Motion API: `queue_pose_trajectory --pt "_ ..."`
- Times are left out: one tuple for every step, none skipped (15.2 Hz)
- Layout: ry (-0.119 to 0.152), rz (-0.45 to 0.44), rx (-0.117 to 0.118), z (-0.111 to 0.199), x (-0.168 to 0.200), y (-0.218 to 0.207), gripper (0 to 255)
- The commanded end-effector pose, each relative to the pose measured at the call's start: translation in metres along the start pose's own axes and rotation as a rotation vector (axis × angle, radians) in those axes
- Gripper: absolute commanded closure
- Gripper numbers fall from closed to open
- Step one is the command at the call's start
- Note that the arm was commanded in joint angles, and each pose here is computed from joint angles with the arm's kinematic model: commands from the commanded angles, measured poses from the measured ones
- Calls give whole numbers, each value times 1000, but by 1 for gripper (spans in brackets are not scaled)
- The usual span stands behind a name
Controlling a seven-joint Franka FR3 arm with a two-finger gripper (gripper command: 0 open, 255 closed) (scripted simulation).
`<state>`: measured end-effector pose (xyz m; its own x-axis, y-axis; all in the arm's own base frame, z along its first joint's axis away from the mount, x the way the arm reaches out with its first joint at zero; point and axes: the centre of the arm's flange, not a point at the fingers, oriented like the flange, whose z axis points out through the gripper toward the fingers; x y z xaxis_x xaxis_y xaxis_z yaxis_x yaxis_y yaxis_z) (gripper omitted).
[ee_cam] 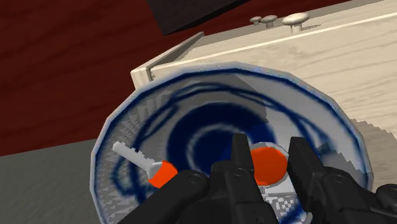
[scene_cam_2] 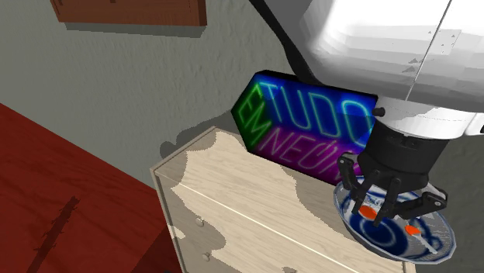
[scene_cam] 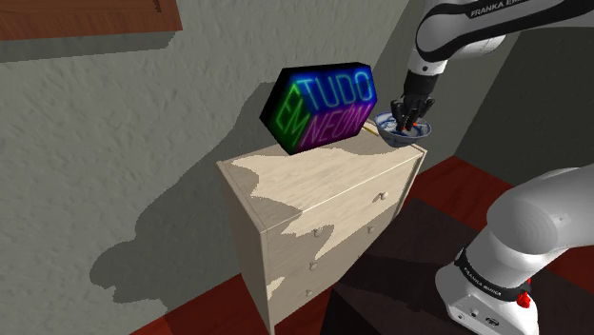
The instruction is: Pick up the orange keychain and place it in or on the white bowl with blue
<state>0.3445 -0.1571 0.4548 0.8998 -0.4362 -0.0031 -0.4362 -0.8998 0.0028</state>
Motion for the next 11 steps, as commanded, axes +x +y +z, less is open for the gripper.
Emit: queue_pose_trajectory --pt "0 0 0 1 0 0 255" --pt "0 0 0 1 0 0 255" --pt "0 0 0 1 0 0 255" --pt "0 0 0 1 0 0 255" --pt "0 0 0 1 0 0 0" --pt "0 0 0 1 0 0 0" --pt "0 0 0 1 0 0 0" --pt "0 0 0 1 0 0 0" --pt "0 0 0 1 0 0 0" --pt "0 0 0 1 0 0 0" --pt "0 0 0 -12 0 0 0"
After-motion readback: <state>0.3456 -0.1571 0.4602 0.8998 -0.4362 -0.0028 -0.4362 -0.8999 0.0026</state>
